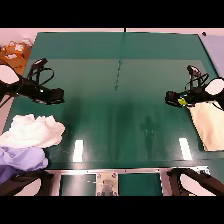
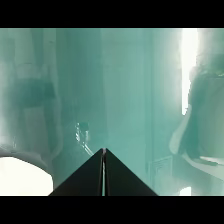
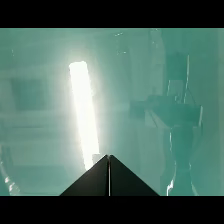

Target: Fold the shirts.

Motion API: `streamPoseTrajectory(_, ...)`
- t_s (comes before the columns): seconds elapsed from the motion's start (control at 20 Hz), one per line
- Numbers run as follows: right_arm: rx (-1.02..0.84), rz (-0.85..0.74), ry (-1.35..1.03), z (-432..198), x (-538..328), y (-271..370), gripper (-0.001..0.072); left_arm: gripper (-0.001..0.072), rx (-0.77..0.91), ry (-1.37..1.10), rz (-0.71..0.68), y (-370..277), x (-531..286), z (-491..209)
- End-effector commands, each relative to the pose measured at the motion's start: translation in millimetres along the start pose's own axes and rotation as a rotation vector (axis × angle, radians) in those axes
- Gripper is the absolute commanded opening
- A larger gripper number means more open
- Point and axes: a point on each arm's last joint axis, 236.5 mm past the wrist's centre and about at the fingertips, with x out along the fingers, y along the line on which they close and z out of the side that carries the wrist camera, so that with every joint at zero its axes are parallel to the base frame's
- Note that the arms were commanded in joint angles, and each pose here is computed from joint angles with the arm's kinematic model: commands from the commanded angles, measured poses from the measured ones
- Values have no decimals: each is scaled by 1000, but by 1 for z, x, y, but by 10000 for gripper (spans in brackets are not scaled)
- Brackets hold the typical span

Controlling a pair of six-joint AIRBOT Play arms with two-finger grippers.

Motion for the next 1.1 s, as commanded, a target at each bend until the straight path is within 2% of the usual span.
streamPoseTrajectory(0.0,0,0,1,0,0,0,13,25,1,0,0,0,0,0)
streamPoseTrajectory(0.55,0,0,1,0,0,0,13,25,0,-4,-1,0,0,1)
streamPoseTrajectory(0.75,0,0,1,0,0,0,13,25,-15,-271,-9,-2,-9,63)
streamPoseTrajectory(0.85,0,0,1,0,0,0,13,25,-22,-313,-19,-4,-12,73)
streamPoseTrajectory(0.95,0,0,1,0,0,0,13,25,17,-298,54,12,-11,69)
streamPoseTrajectory(1.05,0,1,-3,1,0,0,13,27,93,-231,221,49,-12,56)
